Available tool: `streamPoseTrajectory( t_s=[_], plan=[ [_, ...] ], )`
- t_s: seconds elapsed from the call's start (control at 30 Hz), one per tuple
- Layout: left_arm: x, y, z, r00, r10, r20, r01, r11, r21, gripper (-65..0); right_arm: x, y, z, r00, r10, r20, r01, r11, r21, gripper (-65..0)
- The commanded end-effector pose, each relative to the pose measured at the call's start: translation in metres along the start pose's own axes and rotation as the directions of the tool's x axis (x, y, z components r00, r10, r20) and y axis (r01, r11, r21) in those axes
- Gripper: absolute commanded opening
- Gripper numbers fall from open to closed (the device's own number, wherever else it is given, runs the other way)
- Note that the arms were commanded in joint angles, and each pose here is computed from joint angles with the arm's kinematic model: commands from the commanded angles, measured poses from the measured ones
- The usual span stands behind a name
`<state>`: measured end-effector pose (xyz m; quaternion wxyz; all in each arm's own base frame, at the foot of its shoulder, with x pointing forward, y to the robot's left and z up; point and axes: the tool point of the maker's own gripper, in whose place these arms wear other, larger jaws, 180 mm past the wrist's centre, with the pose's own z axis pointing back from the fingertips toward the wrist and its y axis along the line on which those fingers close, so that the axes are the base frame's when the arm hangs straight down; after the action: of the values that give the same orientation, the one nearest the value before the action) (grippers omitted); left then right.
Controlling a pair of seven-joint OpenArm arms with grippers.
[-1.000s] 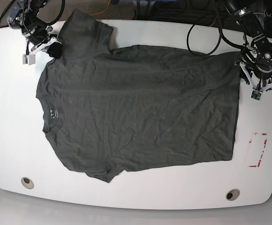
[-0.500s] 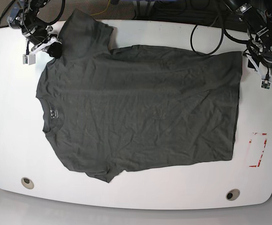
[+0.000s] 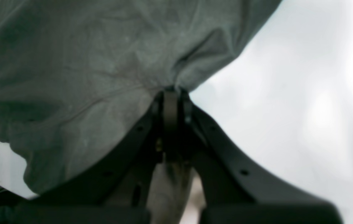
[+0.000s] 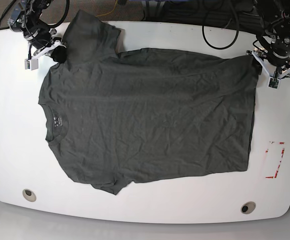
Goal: Layout the t-shirt on the table in an organized manner, then fold the t-shirt properly
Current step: 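Grasp the shirt's collar-side corner with the left gripper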
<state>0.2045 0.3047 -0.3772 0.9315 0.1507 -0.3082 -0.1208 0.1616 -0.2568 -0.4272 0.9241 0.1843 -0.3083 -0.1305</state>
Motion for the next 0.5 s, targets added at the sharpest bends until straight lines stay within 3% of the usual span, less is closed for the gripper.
streamPoseTrajectory(
  t_s=[0.0,0.17,0.47],
  plan=[
    [0.016,0.003,0.005,0.996,-0.013,0.088,0.013,1.000,0.009,-26.7,0.000,-0.005,0.003,1.000,0.011,-0.015,-0.011,1.000,-0.019,-65.0],
    [0.014,-0.013,0.008,0.991,0.024,0.129,-0.020,0.999,-0.032,-26.7,0.000,-0.005,0.003,1.000,0.012,-0.015,-0.012,1.000,-0.018,-65.0],
    [0.004,-0.016,0.015,0.993,0.023,0.114,-0.019,0.999,-0.039,-26.7,-0.001,-0.005,0.003,1.000,0.011,-0.018,-0.011,1.000,-0.018,-65.0]
  ],
)
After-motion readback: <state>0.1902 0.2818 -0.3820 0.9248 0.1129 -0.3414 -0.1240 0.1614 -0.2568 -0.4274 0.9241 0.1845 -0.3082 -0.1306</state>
